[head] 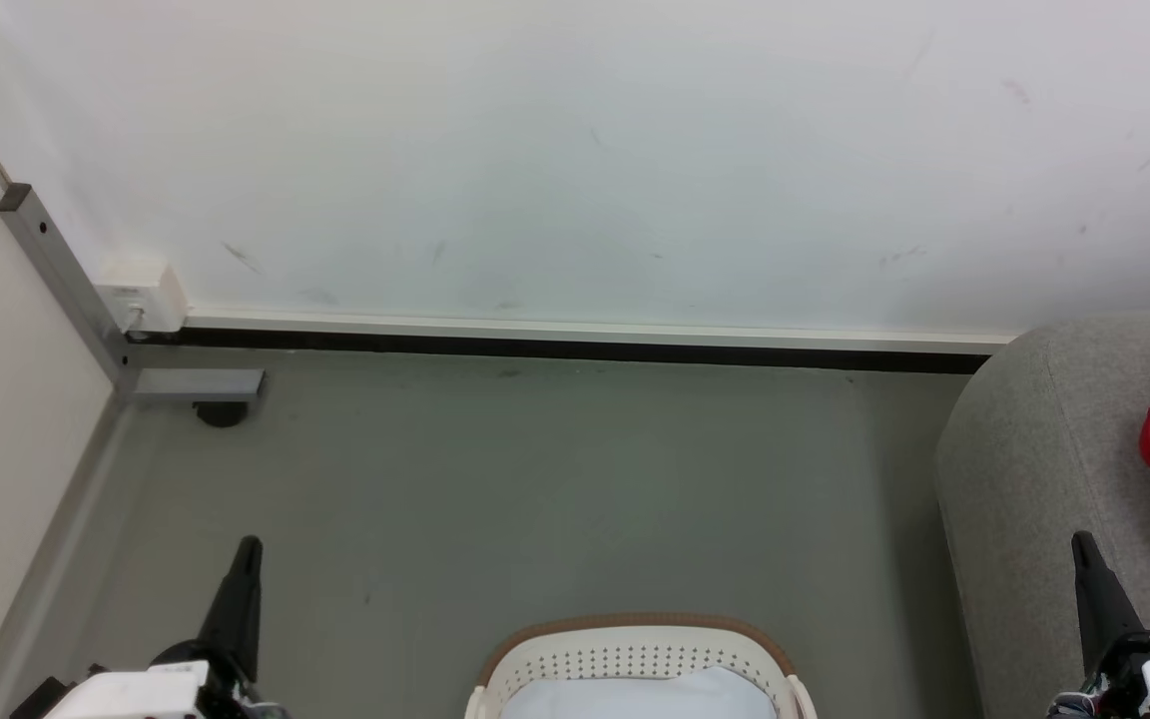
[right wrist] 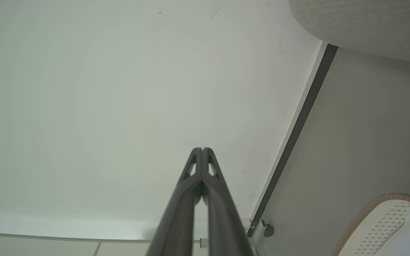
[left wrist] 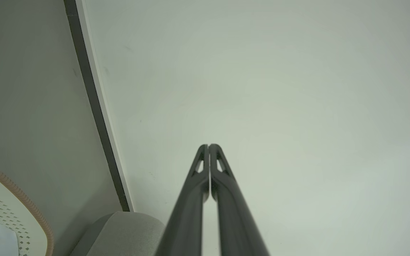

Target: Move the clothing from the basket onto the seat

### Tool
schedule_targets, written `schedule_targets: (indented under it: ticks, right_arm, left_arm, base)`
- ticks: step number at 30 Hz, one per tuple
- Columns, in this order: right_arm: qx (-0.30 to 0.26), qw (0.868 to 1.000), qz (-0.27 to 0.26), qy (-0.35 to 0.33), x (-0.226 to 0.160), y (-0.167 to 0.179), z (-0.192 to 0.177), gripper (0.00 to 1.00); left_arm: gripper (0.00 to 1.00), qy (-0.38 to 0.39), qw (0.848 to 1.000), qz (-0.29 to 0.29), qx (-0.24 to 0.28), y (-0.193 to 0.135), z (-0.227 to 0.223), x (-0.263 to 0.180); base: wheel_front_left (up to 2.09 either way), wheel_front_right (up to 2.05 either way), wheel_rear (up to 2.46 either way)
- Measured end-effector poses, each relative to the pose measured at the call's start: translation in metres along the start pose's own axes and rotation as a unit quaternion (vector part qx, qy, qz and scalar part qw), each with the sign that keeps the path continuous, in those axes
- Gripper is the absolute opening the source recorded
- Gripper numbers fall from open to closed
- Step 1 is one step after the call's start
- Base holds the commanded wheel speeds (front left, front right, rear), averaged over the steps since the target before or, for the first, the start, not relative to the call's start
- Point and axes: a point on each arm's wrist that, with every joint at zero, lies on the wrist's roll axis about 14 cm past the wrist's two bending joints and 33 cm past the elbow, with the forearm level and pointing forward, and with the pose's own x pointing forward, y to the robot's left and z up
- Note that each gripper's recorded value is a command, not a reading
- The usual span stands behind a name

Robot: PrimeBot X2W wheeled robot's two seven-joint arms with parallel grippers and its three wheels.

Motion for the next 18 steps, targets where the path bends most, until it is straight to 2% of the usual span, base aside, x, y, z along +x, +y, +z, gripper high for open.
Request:
schedule_targets:
  ticks: [18]
  right_arm:
    - [0.0, 1.0, 0.0, 0.001, 0.0, 0.0, -0.0004, 0.0]
  left_arm:
    - [0.0, 0.0, 1.0, 0.0, 0.0, 0.0, 0.0, 0.0]
  base:
    - [0.0, 0.0, 0.0]
